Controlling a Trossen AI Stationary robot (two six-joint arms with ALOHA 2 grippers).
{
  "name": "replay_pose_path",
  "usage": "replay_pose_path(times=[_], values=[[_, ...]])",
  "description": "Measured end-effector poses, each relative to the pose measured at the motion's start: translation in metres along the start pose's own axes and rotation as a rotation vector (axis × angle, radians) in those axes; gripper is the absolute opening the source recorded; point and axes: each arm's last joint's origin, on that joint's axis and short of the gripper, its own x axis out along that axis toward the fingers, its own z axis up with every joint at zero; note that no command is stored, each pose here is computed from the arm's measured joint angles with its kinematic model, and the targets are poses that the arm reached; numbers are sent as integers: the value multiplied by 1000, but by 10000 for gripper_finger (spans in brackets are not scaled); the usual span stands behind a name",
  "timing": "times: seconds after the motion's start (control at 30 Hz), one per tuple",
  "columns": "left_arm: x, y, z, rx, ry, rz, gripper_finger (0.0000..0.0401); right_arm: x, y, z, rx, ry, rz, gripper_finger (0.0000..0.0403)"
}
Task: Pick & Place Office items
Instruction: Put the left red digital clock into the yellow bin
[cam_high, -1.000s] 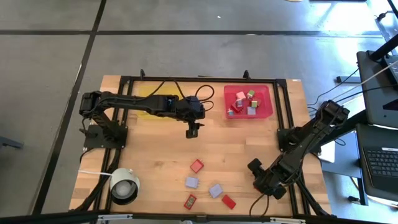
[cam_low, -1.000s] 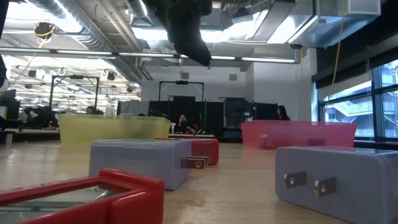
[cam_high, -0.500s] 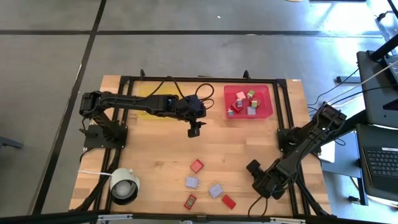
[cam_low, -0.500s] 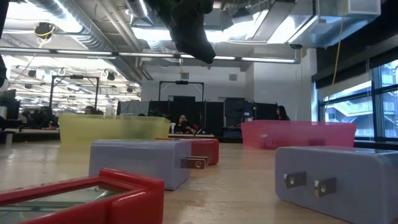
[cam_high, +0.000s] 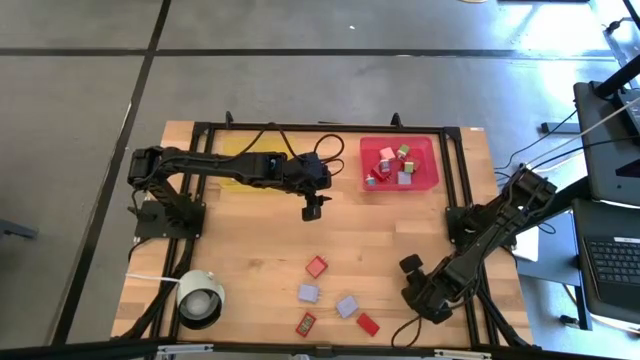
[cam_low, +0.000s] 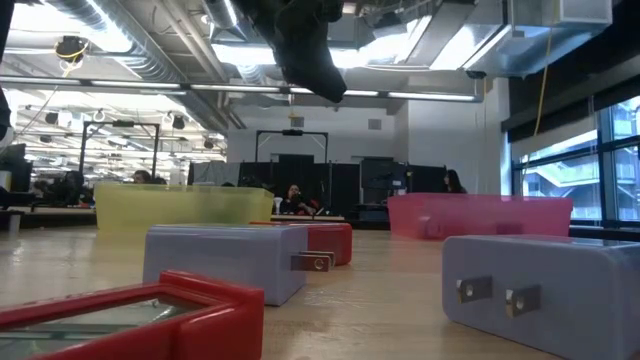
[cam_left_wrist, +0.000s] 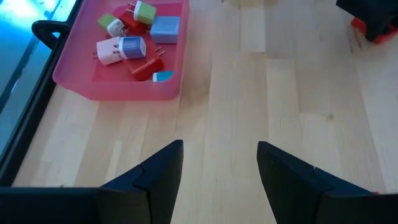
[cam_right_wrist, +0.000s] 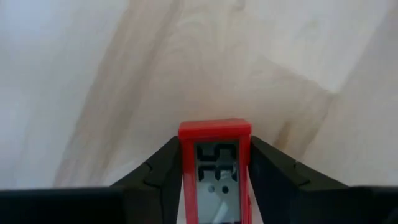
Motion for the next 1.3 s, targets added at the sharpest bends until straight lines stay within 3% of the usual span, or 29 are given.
replay_pose_path(times=[0.33, 0.53, 0.83, 1.07, 1.3], values=[[0, -2, 6, -27, -62, -21, 203, -45, -18, 43, 131, -196, -384, 156], [-2, -11, 17, -205, -168, -76, 202, -55, -46, 52, 184, -247, -663, 157], [-4, -40, 20, -245, -216, -20, 178, -62, -103, 56, 275, -236, -1036, 157], [20, -52, 15, -231, -199, 7, 160, -67, -124, 71, 214, -249, -1176, 158], [29, -52, 12, -216, -188, 13, 153, -68, -125, 78, 113, -224, -1169, 158]])
